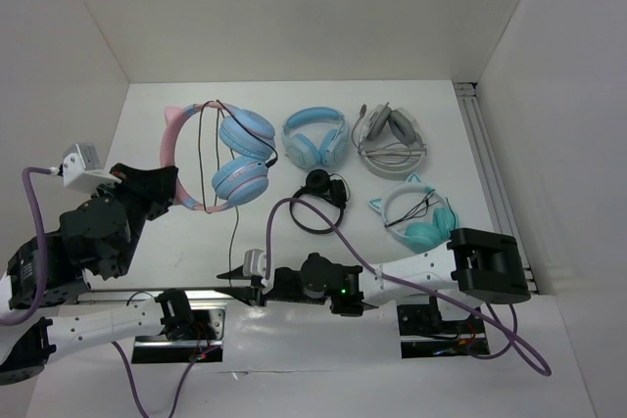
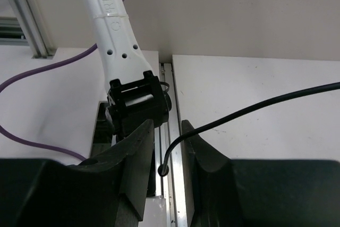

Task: Wrap the headphones

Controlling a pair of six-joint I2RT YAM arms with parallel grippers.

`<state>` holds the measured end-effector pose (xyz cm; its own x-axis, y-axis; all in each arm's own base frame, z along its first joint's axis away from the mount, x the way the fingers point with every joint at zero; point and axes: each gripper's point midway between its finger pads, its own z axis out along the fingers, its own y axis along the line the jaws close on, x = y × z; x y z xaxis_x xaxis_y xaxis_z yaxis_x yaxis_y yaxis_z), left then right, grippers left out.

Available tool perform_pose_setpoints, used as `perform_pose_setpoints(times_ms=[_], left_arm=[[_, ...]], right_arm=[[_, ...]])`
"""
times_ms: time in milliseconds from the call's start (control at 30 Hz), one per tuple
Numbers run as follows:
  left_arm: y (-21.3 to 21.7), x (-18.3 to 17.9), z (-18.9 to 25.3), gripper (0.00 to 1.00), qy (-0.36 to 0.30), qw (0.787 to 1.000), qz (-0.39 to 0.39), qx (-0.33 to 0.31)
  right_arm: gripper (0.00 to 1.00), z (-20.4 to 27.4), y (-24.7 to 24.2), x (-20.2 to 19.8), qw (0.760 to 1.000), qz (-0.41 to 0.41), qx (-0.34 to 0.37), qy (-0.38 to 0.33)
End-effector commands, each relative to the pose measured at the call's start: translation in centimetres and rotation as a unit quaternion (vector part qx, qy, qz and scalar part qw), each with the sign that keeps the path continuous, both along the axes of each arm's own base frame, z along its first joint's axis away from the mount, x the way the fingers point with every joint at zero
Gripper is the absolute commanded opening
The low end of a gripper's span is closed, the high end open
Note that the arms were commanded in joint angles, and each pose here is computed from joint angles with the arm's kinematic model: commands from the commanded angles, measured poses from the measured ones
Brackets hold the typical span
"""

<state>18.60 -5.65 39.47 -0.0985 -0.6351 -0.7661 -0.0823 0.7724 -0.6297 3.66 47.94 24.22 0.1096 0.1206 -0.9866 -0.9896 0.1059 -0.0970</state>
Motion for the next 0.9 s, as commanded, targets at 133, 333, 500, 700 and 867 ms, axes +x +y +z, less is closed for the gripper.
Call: perform_pose_setpoints(times_ms=[133,333,500,700,867], left_arm=[[0.7,0.1,3.8,0.0,-0.042,0.995,0.022,-0.092],[1.0,-0.1,4.2,0.0,-0.044,0.994,0.022,-0.096],[1.3,-0.2,4.3,0.0,-0.046,0.994,0.022,-0.1],[1.7,-0.3,4.3,0.0,-0.047,0.993,0.027,-0.104],[1.7,-0.3,4.3,0.0,-0.047,0.993,0.027,-0.104]], right_arm=[[0.38,1.9,0.5,0.3,0.999,-0.01,0.035,-0.002],[0.38,0.7,0.8,0.3,1.0,-0.01,0.021,0.004],[0.37,-0.1,0.7,0.4,1.0,-0.013,0.019,0.014],[0.33,-0.8,0.7,1.3,1.0,-0.023,0.009,0.019],[0.34,-2.3,1.1,1.6,0.999,-0.022,-0.005,0.034]])
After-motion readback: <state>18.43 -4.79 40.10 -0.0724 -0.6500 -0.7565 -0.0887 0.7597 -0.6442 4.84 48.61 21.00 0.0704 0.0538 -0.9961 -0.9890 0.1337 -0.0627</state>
